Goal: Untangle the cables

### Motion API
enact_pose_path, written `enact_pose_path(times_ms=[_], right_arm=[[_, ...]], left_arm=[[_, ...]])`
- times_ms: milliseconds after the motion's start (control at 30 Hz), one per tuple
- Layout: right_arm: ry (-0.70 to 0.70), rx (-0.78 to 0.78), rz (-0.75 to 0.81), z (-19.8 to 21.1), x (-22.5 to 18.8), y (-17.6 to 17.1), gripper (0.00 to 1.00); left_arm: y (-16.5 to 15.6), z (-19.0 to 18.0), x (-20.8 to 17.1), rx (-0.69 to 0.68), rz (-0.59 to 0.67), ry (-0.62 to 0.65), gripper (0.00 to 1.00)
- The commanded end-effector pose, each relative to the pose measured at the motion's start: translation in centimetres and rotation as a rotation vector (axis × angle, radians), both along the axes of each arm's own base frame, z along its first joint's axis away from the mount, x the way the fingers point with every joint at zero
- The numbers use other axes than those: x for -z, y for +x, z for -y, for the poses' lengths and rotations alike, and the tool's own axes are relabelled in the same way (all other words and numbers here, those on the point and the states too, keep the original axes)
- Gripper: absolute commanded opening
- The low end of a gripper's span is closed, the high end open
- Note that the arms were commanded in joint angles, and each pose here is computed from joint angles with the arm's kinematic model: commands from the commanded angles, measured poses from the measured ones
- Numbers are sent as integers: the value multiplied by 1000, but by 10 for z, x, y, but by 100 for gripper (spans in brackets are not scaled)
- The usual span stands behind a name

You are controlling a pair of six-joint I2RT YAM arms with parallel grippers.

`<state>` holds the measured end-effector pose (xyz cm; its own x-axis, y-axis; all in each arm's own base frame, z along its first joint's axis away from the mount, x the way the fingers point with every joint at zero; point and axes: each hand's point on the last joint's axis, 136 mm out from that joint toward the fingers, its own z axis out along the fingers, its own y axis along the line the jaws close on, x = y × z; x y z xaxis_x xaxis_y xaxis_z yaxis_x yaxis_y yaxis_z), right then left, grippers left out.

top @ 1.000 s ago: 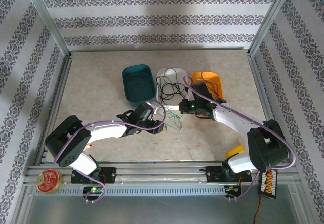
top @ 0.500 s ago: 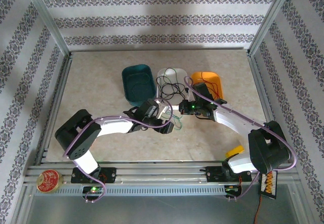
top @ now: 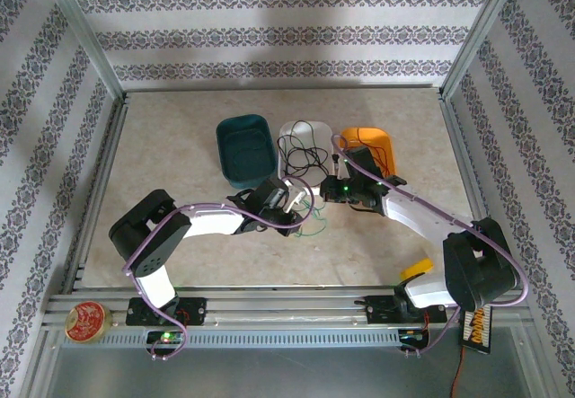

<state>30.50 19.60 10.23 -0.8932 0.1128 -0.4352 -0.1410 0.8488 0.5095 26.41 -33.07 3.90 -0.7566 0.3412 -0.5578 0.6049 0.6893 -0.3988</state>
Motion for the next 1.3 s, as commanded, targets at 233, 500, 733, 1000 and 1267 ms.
enact_pose_path(times_ms=[233,500,733,1000,1267], right_arm=[[-57,205,72,47,-11,12,0],[-113,422,122,99,-19,15,0],[-223,585,182,146,-30,6,0],[-419,689,211,191,-41,-7,0],[-497,739,243,216,-54,-12,0]], left_arm=[[-20,-34,13,-46,-17,96,0],[-34,-68,30,-131,-42,182,0],[-27,-110,33,-249,1,329,0],[-17,-135,20,-338,20,316,0],[-10,-152,4,-397,57,305,0]])
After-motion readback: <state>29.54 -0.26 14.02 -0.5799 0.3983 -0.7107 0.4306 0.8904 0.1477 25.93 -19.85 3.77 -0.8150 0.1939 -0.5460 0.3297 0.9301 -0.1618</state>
